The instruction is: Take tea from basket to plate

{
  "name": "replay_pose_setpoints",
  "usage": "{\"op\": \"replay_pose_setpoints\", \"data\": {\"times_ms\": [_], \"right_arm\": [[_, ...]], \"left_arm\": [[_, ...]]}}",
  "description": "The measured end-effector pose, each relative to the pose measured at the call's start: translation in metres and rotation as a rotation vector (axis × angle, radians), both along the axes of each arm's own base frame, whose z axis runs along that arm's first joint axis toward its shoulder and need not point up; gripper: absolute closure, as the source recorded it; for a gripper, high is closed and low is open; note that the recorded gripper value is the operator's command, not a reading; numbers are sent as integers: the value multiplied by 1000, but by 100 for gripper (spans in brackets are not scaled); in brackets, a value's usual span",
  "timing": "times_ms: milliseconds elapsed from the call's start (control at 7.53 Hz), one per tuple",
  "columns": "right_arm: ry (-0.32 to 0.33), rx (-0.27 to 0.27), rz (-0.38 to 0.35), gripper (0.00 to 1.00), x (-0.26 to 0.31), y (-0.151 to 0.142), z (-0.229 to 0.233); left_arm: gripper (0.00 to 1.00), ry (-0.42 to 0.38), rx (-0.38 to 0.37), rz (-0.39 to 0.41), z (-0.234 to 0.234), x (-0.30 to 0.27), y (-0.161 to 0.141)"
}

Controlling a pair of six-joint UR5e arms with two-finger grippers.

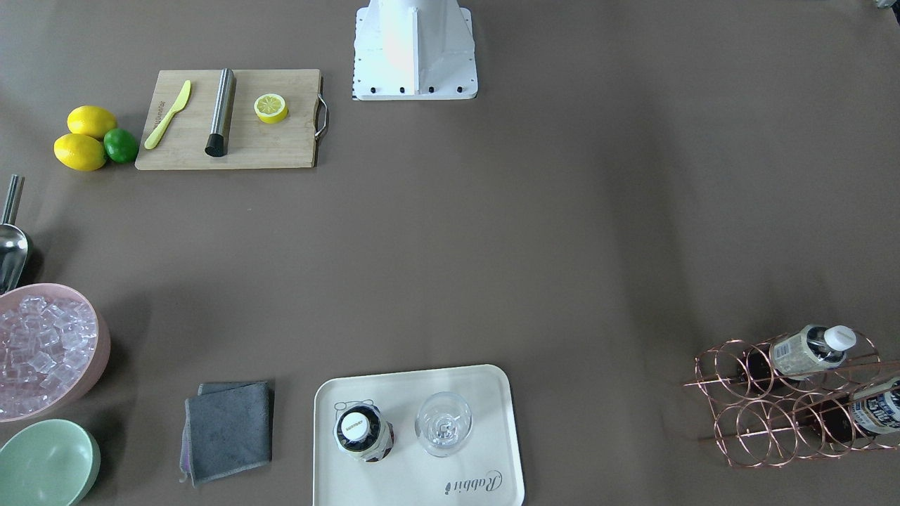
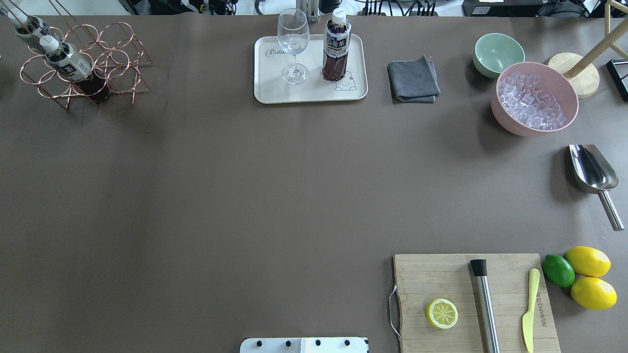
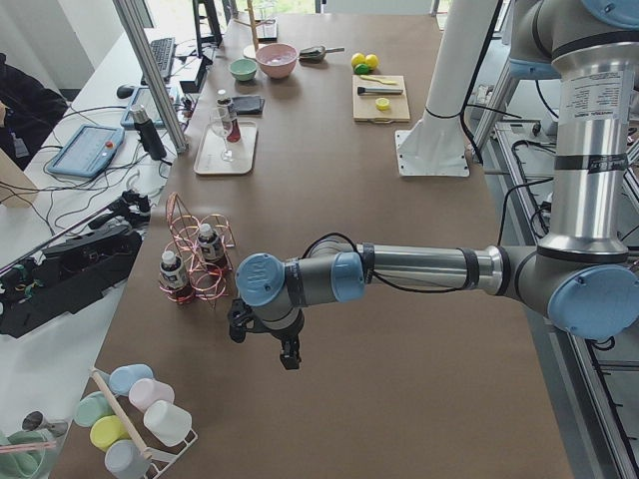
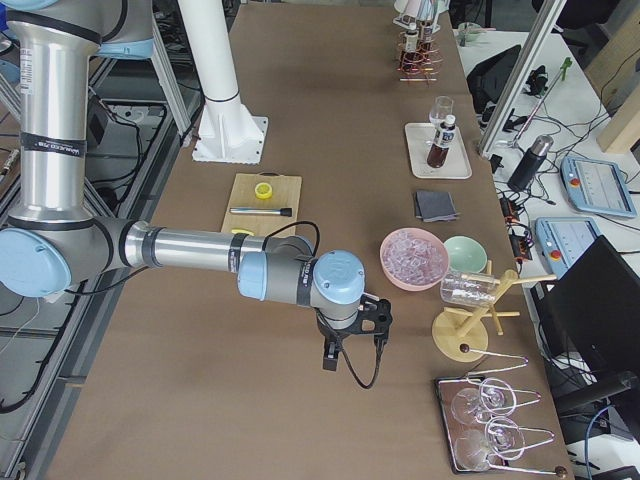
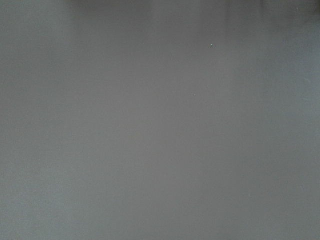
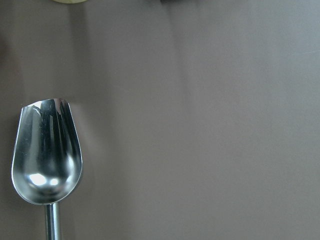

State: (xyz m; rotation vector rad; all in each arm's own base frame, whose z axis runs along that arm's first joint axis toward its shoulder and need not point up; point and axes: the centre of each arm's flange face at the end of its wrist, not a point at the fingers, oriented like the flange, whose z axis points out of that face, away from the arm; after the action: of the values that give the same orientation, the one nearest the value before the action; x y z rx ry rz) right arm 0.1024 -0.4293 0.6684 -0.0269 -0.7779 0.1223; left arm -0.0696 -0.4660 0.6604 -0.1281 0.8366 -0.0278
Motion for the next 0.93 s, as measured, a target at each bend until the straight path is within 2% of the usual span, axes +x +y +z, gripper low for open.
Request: {"op": "replay_pose_setpoints", "data": {"times_ms": [265, 929], "right_arm": [[0, -20, 26, 0, 0, -1, -1], [0, -30, 26, 0, -2, 0, 3]], "left_arm": [[2, 0, 0, 0, -1, 1, -1], [2, -24, 4, 2, -2, -1, -1]]}}
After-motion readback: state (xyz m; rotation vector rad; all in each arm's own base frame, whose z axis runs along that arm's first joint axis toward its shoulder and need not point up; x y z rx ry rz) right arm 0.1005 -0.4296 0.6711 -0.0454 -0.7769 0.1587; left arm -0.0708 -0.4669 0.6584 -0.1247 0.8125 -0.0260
